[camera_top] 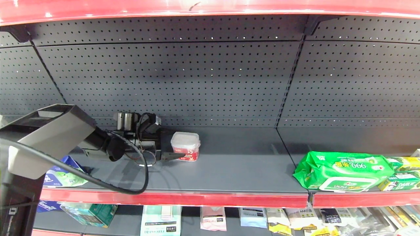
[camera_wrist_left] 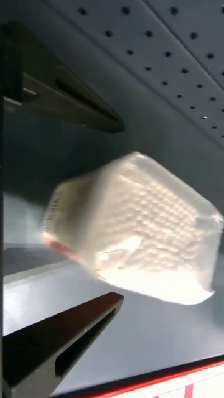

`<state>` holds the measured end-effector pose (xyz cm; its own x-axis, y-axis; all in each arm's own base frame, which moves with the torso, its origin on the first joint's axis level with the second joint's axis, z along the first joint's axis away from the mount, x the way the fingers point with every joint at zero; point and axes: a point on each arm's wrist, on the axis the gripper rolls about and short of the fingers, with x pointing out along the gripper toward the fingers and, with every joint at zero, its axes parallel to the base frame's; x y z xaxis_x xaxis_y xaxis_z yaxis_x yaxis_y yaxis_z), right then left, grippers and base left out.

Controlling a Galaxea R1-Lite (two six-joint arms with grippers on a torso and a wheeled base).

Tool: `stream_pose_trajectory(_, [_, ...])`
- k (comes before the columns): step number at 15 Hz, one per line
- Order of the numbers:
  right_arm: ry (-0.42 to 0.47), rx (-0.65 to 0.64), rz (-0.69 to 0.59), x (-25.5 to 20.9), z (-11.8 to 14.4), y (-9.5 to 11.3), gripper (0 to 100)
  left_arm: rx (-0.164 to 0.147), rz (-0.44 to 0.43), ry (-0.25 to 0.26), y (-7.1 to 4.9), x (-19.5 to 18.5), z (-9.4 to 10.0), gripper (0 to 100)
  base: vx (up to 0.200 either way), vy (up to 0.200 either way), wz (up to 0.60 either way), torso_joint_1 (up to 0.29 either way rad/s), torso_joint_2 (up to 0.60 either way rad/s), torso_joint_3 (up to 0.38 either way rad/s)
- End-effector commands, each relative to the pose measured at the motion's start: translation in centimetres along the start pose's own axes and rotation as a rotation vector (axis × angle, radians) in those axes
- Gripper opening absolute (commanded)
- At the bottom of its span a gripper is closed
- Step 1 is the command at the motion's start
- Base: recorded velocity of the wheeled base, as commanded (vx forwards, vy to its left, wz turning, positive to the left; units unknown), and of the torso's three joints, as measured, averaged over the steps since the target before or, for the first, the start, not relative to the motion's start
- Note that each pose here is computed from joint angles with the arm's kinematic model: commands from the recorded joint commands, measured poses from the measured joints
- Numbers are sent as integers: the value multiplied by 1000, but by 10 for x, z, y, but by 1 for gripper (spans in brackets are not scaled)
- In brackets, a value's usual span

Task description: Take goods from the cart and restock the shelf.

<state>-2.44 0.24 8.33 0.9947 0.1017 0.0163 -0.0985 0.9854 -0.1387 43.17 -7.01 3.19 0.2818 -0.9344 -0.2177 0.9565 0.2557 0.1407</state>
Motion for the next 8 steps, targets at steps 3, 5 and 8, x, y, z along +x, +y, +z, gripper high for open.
stream_pose_trajectory(3, [2, 0, 1, 0, 0, 0, 0, -10, -6, -33, -2, 16, -7, 100, 0, 0, 0, 0, 0, 0])
stream_pose_trajectory(5, [2, 0, 1, 0, 0, 0, 0, -6, -8, -39, -2, 17, -5, 100, 0, 0, 0, 0, 0, 0])
stream_pose_trajectory(8, [2, 0, 1, 0, 0, 0, 0, -11, -8, -35, -2, 18, -9, 100, 0, 0, 0, 0, 0, 0])
